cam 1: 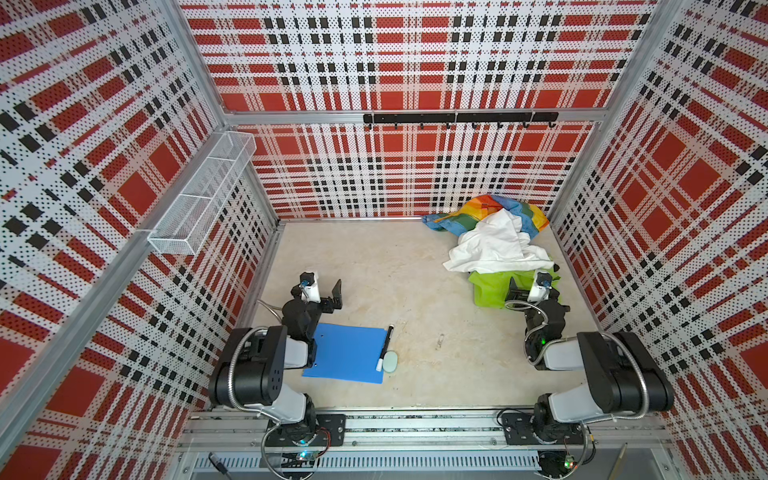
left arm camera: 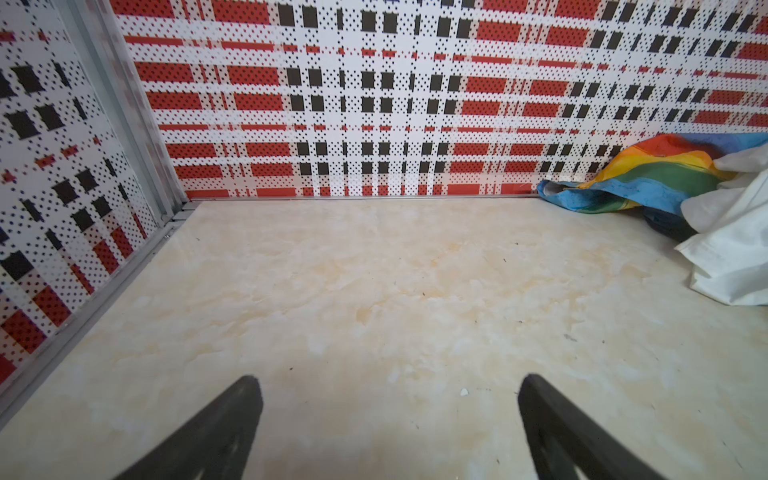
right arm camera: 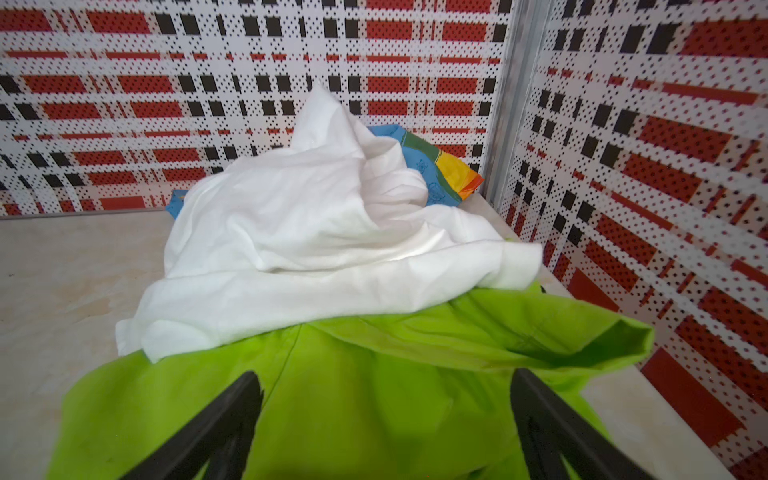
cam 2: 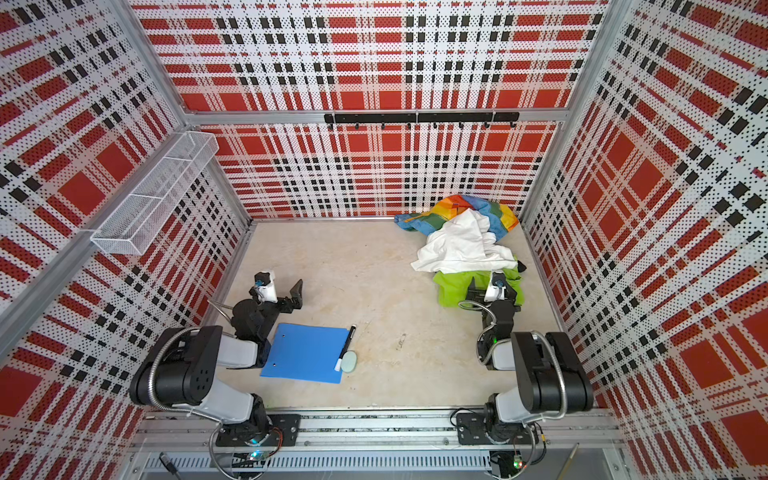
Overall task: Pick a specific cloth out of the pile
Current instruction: 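Reach the right gripper into the cloth pile while the left arm rises toward the pile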
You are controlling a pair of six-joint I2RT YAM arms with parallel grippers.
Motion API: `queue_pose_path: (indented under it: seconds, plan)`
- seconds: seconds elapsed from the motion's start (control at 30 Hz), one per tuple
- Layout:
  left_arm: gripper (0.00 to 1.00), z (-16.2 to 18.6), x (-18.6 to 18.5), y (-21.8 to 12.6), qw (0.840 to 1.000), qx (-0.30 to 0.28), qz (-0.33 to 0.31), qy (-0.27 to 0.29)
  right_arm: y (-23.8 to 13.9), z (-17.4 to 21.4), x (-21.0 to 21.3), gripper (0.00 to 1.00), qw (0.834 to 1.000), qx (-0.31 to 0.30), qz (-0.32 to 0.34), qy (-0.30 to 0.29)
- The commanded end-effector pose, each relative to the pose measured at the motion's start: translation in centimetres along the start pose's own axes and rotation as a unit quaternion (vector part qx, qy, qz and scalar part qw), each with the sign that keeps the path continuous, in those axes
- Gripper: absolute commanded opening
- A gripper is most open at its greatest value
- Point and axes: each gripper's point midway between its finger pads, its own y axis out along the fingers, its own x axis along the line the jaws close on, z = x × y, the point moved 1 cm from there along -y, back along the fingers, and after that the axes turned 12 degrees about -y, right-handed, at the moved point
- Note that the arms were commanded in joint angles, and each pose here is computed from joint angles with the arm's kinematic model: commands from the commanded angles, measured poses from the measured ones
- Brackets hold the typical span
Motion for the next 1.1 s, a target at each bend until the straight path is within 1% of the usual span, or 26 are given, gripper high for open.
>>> queue_pose_path:
  seconds: [0.0, 0.07, 0.13, 0.17, 0.27, 0.37, 0.47, 0.53, 0.6, 0.7, 0.77, 0.83, 0.87, 0.97, 1.07]
  plan:
    - [0.99, -2.5, -0.4, -0.4, 1.000, -0.023, -0.010, 0.000, -1.3, -2.8, -1.6, 1.00, 0.998, -0.044, 0.035, 0.020]
    - [0.99, -3.4, -1.0, -0.1, 1.000, -0.009, -0.018, 0.001, -1.7, -3.6, -2.0, 1.00, 0.998, -0.046, 0.039, 0.026]
    - [0.99, -4.4, -1.3, 0.1, 0.999, 0.001, -0.035, -0.021, -2.1, -4.0, -2.3, 1.00, 0.998, -0.037, 0.045, 0.037]
    - [0.99, -4.9, -1.7, 0.3, 0.999, 0.007, -0.032, -0.035, -2.3, -4.3, -2.7, 1.00, 0.997, -0.031, 0.053, 0.044]
    - [0.99, -6.7, -4.4, 0.6, 0.998, 0.017, 0.006, -0.060, -2.9, -5.5, -3.3, 1.00, 0.996, -0.020, 0.066, 0.060]
    - [0.99, -9.0, -8.5, 0.6, 0.995, 0.010, 0.067, -0.073, -3.6, -7.4, -4.0, 1.00, 0.994, -0.019, 0.074, 0.081]
    - [0.99, -11.8, -11.9, 0.6, 0.989, -0.007, 0.098, -0.110, -3.8, -9.7, -4.6, 1.00, 0.991, -0.013, 0.073, 0.109]
    - [0.99, -13.0, -14.9, 0.9, 0.984, 0.015, 0.122, -0.132, -3.7, -11.1, -5.1, 1.00, 0.989, -0.007, 0.078, 0.125]
    - [0.99, -13.9, -17.9, 1.1, 0.976, 0.043, 0.164, -0.134, -3.1, -12.3, -4.9, 1.00, 0.990, 0.004, 0.068, 0.126]
    - [0.99, -14.5, -22.1, 1.2, 0.961, 0.088, 0.227, -0.135, -1.8, -14.0, -4.4, 1.00, 0.990, 0.030, 0.046, 0.130]
    - [0.99, -14.8, -24.2, 1.2, 0.950, 0.125, 0.254, -0.130, -0.8, -14.2, -4.5, 1.00, 0.986, 0.061, 0.047, 0.150]
    - [0.99, -14.7, -25.7, 1.4, 0.942, 0.159, 0.273, -0.116, 0.3, -14.3, -4.3, 1.00, 0.981, 0.088, 0.036, 0.168]
    - [0.99, -14.7, -26.3, 1.3, 0.935, 0.175, 0.288, -0.110, 0.9, -14.4, -3.5, 1.00, 0.981, 0.094, 0.008, 0.169]
    - [0.99, -13.7, -27.9, 1.0, 0.915, 0.220, 0.329, -0.078, 2.2, -13.7, -2.9, 1.00, 0.976, 0.127, -0.010, 0.176]
    - [0.99, -12.4, -28.1, 1.0, 0.908, 0.234, 0.339, -0.072, 3.4, -11.6, -2.4, 1.00, 0.963, 0.180, -0.041, 0.194]
